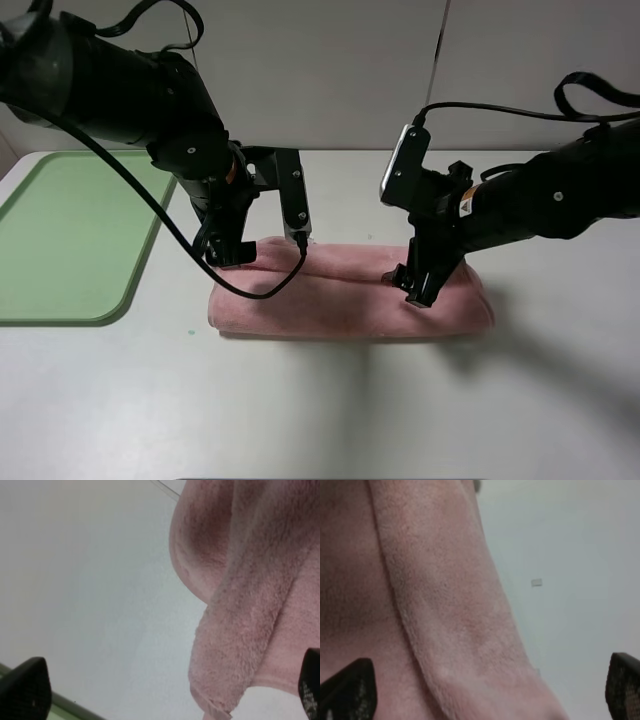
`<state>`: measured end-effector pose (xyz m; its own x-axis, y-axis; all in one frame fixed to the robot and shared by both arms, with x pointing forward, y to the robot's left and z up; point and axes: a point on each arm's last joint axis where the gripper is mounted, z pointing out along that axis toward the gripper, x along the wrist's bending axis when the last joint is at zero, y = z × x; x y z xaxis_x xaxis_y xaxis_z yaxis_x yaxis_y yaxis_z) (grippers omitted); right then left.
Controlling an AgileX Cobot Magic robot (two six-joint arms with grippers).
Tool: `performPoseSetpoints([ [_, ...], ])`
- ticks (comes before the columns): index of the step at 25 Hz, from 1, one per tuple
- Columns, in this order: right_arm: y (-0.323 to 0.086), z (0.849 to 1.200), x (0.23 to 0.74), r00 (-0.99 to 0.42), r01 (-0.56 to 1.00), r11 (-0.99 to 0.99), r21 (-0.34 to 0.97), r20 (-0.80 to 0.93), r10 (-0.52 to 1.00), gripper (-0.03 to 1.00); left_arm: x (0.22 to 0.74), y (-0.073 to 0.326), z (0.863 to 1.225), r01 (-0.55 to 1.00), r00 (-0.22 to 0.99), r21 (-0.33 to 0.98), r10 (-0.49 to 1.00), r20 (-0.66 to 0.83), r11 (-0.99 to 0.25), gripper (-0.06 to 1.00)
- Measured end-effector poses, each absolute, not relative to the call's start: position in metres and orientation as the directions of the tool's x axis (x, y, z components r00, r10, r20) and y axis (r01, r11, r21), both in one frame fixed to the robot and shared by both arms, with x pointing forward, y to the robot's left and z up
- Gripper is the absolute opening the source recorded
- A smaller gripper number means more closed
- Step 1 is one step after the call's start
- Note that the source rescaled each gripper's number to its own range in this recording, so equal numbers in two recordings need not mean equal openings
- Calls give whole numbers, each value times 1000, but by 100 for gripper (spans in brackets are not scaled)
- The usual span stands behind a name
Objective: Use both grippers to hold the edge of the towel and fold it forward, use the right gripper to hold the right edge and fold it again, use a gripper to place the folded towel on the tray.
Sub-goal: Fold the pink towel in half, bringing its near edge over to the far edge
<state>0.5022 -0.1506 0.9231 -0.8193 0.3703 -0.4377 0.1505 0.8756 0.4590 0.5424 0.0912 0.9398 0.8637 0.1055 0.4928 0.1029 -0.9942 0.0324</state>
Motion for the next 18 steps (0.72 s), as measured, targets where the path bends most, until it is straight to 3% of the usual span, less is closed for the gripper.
performPoseSetpoints([
  [11,-145,882,514,-818,135,882,451,-452,356,100,542,91,940,103,864,32,105,493,-994,100],
  [18,-140,883,523,-761,33,873,487,-554,338,100,542,91,940,103,864,33,105,493,-994,100],
])
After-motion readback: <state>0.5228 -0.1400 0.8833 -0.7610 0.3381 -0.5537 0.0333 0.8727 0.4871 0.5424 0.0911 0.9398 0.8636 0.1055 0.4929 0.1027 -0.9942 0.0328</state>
